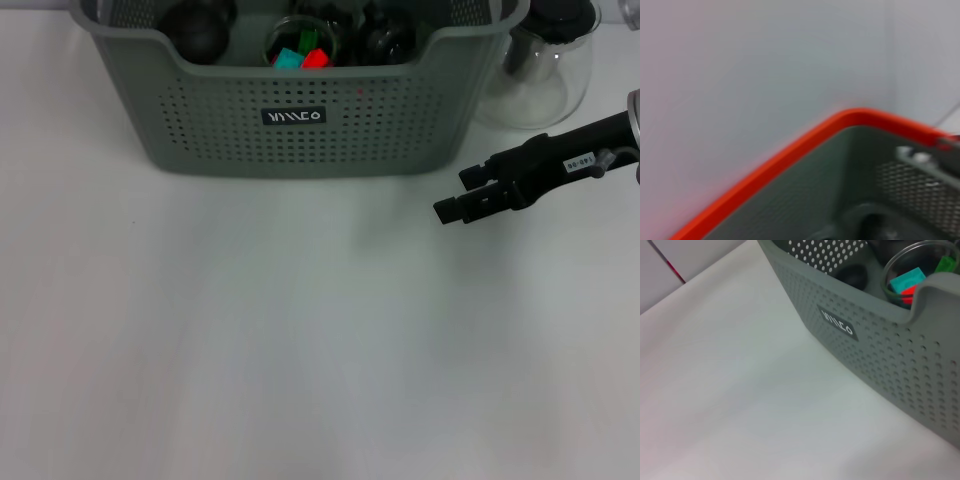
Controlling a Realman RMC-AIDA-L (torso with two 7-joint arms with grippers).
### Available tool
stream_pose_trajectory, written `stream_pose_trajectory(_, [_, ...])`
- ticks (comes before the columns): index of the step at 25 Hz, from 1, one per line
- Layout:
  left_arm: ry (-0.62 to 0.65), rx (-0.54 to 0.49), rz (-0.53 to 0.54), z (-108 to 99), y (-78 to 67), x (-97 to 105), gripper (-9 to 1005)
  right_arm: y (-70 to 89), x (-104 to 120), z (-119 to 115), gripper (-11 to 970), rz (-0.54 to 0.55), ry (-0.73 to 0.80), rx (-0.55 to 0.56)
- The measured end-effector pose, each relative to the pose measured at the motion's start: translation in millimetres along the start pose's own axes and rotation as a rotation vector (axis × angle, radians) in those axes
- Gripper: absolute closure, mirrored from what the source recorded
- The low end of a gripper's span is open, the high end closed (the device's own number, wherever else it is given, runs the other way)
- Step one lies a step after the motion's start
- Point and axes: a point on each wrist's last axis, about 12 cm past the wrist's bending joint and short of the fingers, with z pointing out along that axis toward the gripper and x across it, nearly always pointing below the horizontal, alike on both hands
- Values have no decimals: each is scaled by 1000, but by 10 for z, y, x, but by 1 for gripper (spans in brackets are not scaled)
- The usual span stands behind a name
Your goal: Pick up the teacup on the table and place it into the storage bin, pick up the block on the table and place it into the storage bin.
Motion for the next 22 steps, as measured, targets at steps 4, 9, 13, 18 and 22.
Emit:
stream_pose_trajectory(4, [60, -20, -5, 395, 76, 7, 553, -14, -12, 6, 143, -1, -4, 13])
stream_pose_trajectory(9, [110, -20, -18, 740, 95, 87, 547, -29, -30, 9, 143, -3, -10, 27])
stream_pose_trajectory(13, [138, -22, -19, 908, 74, 174, 542, -29, -56, 22, 143, -6, -11, 31])
stream_pose_trajectory(18, [161, -24, -18, 1006, 55, 272, 536, -24, -84, 37, 144, -11, -9, 27])
stream_pose_trajectory(22, [168, -23, -26, 1014, 60, 304, 531, -23, -85, 43, 144, -11, -8, 26])
